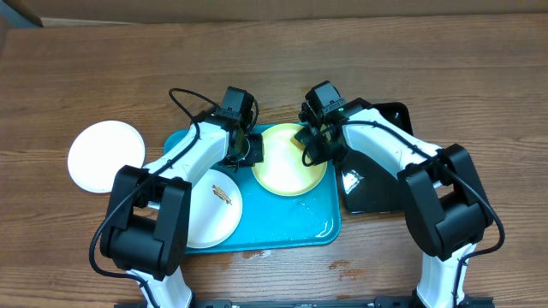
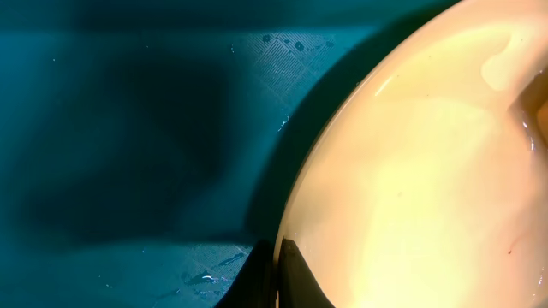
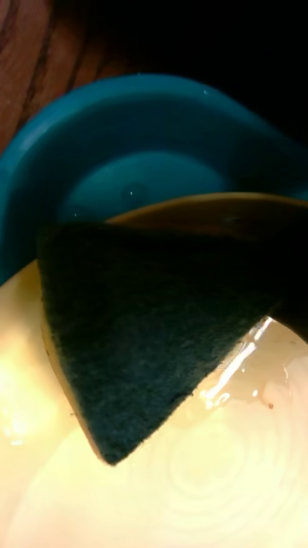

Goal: Clean dirty plates on tray and stack at the side
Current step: 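Scrub the yellow plate's right side with the sponge, right gripper, then carry the sponge right with the right gripper into the black tray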

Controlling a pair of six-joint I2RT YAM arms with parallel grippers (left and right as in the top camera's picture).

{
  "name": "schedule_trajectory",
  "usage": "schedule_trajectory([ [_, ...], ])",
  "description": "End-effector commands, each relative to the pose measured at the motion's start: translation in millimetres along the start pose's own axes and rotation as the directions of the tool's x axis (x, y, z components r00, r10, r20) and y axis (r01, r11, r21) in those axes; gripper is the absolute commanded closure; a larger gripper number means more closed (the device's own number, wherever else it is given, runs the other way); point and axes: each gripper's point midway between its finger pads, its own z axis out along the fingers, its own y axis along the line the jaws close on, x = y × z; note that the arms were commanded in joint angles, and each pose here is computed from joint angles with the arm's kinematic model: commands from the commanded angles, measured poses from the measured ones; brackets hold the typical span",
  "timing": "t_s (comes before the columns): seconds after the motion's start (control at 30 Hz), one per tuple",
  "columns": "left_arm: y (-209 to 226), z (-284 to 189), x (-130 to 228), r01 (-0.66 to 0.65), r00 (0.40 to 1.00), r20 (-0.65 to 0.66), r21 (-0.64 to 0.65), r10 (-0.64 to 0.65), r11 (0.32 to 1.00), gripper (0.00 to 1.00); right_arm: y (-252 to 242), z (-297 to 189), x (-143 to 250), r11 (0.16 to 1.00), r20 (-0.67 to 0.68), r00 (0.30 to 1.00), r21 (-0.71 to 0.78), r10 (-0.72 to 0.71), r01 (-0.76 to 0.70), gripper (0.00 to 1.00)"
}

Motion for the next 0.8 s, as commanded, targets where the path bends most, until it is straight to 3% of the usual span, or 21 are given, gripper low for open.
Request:
schedule_trajectory([
  [0.0,1.6,1.6,-2.5,0.009,1.0,0.0,-0.001,-0.009,1.0,0.96,-6.6,9.3,3.5,1.0,-0.028,1.0,0.016,0.002,-0.001,0.96],
  [0.27,1.7,1.6,-2.2,0.009,1.0,-0.001,-0.001,-0.009,1.0,0.96,38.4,-37.5,-41.8,0.974,0.058,0.998,-0.228,-0.002,0.015,0.96],
  [0.43,2.0,1.6,-1.4,0.009,1.0,-0.005,-0.003,-0.009,1.0,0.96,30.5,-78.7,-57.8,0.971,0.061,0.998,-0.239,0.034,-0.018,0.96],
  [0.6,2.0,1.6,-1.4,0.009,1.0,-0.005,-0.003,-0.009,1.0,0.95,0.7,-97.6,-49.9,0.969,0.008,0.994,-0.224,0.11,-0.106,0.96],
  [0.77,2.0,1.6,-1.5,0.009,1.0,-0.004,-0.003,-0.009,1.0,0.95,-39.9,-100.1,-16.9,0.95,-0.117,0.967,-0.19,0.228,-0.247,0.96],
])
